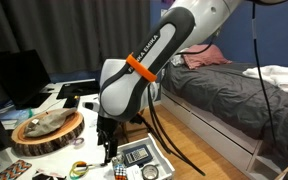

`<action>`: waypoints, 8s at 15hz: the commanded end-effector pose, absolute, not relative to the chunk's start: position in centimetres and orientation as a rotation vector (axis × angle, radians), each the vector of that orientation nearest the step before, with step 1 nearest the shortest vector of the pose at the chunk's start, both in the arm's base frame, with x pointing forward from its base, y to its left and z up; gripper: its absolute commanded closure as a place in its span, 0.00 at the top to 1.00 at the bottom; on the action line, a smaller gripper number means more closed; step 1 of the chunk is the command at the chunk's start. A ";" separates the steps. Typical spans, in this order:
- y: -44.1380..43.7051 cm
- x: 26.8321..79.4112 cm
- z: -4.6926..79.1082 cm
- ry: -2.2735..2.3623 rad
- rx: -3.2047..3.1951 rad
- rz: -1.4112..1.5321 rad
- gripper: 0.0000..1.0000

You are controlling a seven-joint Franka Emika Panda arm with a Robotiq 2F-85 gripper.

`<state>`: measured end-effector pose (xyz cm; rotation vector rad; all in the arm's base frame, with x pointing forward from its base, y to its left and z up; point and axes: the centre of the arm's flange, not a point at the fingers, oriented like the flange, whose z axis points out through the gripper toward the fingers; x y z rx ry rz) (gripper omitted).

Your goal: Put the pen inside the drawer

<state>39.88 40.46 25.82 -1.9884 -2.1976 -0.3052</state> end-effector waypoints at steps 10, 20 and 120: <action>44.5 46.0 17.3 -2.152 -2.000 -0.349 1.00; 46.1 47.7 15.3 -2.147 -2.034 -0.352 0.29; 19.4 51.7 20.4 -1.037 -2.710 -0.253 1.00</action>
